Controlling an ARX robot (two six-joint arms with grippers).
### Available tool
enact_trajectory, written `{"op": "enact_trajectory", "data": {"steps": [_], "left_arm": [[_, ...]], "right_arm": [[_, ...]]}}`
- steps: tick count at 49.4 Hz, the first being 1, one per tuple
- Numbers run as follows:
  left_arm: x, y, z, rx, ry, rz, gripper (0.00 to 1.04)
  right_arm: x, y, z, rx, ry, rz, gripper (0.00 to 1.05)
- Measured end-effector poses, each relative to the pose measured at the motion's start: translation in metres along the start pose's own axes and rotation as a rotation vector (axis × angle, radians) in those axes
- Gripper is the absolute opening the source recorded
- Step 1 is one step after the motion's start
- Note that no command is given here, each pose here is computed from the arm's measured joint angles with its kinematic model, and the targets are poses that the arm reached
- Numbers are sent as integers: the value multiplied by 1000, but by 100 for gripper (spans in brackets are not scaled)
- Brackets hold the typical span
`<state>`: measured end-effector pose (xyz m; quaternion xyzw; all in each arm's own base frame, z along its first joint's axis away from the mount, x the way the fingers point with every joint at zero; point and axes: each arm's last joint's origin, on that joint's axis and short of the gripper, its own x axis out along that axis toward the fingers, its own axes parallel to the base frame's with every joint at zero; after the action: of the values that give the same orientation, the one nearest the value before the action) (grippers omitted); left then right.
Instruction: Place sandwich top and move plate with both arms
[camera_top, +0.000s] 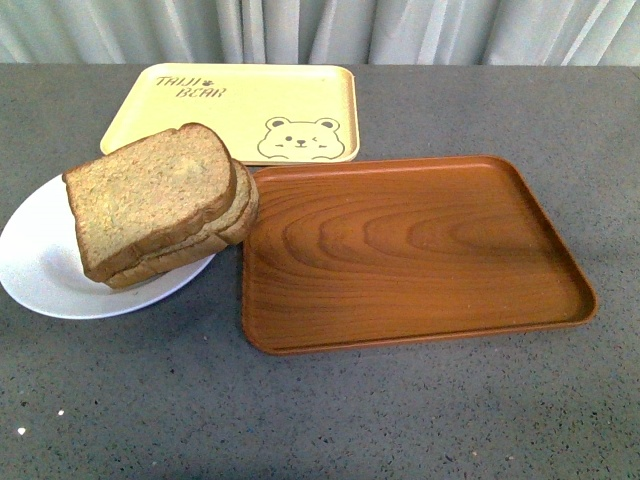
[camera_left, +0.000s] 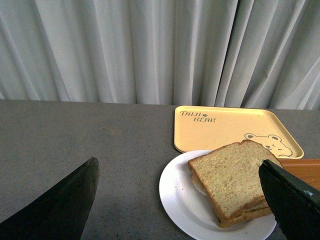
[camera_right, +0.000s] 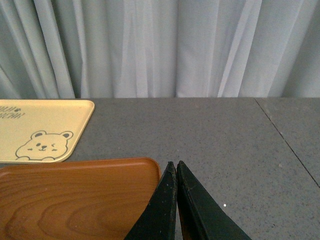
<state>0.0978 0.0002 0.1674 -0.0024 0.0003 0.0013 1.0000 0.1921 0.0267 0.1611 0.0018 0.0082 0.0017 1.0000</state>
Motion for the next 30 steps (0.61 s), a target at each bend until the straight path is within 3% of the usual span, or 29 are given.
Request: {"op": "enact_trajectory", "data": {"steps": [30], "left_arm": [[0, 0, 0, 0, 0, 0, 96]], "right_arm": [[-48, -26, 4, 2, -14, -1, 2]]}}
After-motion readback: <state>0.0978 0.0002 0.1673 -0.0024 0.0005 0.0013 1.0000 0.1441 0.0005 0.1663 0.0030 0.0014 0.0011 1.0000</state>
